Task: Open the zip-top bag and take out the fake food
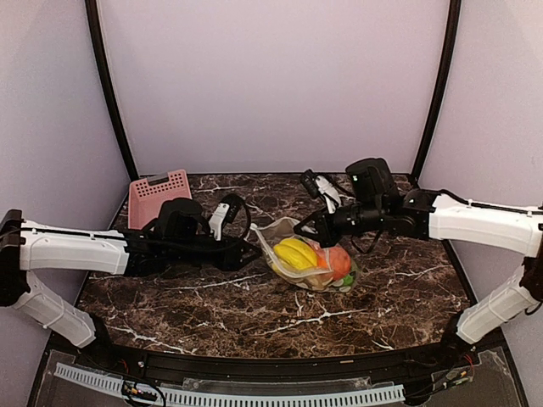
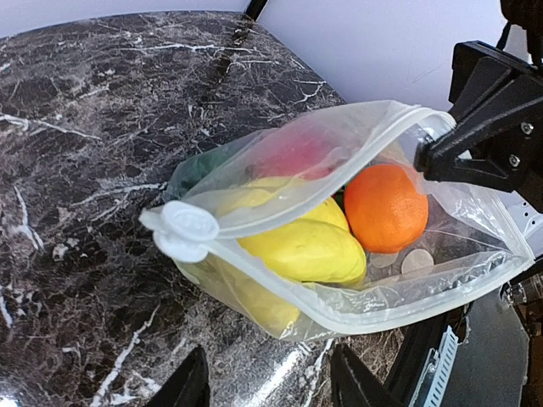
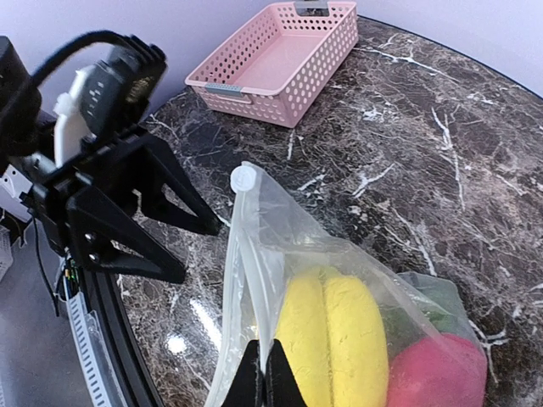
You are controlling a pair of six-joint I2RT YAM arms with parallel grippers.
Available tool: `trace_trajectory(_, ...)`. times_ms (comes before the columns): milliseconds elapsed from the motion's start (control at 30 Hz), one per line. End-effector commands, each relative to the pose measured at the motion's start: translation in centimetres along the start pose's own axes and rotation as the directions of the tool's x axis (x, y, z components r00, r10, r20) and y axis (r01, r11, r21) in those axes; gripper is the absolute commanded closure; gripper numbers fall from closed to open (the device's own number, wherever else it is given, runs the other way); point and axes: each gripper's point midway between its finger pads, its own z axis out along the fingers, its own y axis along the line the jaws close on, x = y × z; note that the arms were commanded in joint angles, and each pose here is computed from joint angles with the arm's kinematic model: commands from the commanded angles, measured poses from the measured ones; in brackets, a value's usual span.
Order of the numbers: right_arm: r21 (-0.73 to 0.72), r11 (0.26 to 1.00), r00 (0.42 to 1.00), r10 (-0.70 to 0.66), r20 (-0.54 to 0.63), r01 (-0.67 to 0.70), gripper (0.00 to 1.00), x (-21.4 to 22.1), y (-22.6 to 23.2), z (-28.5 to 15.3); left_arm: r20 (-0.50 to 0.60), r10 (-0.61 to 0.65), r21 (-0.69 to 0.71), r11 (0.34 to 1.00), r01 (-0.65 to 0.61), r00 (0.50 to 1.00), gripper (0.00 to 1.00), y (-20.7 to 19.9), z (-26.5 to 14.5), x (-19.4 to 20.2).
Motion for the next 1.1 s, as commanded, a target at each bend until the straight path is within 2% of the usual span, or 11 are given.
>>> trace_trajectory(0, -0.084, 0.996, 0.999, 0.023, 0.027, -0.02, 1.0, 0.2, 1.8, 1.3, 0.055, -0.108, 0.094, 0.99, 0.102, 0.993, 0.5, -1.5, 1.1, -0.6)
trace_trajectory(200, -0.117, 0.991, 0.998, 0.07, -0.006, -0.07, 1.0, 2.5, 2.0, 3.0, 0.055, -0.144, 0.119, 0.983, 0.136, 0.988, 0.54, -1.3, 2.9, -0.1)
trace_trajectory(400, -0.116, 0.987, 0.994, 0.112, -0.006, -0.112, 1.0, 4.3, 1.2, 4.3, 0.031, -0.14, 0.073, 0.988, 0.137, 0.99, 0.84, 0.0, 5.4, 0.5)
trace_trajectory(533, -0.054, 0.989, 0.991, 0.134, -0.011, -0.135, 1.0, 6.2, -0.5, 5.3, 0.003, -0.139, 0.059, 0.989, 0.139, 0.99, 0.97, 1.2, 7.6, 0.6)
trace_trajectory(733, 0.053, 0.986, 0.987, 0.158, 0.007, -0.159, 1.0, 7.6, -3.6, 5.5, 0.03, -0.167, 0.137, 0.977, 0.161, 0.986, 0.99, 1.6, 10.0, -1.0)
trace_trajectory(900, 0.173, 0.968, 0.983, 0.177, 0.048, -0.182, 1.0, 7.4, -8.8, 4.7, 0.022, -0.117, 0.202, 0.973, 0.11, 0.993, 0.99, 0.4, 12.5, -3.7)
trace_trajectory(1033, 0.146, 0.969, 0.979, 0.194, 0.063, -0.202, 1.0, 6.6, -9.4, 4.8, -0.012, -0.11, 0.133, 0.985, 0.11, 0.994, 0.99, 1.9, 12.5, -4.3)
trace_trajectory(1067, 0.124, 0.97, 0.977, 0.202, 0.073, -0.21, 1.0, 6.3, -9.1, 4.8, -0.058, -0.114, 0.085, 0.989, 0.119, 0.992, 0.99, 2.7, 12.2, -3.4)
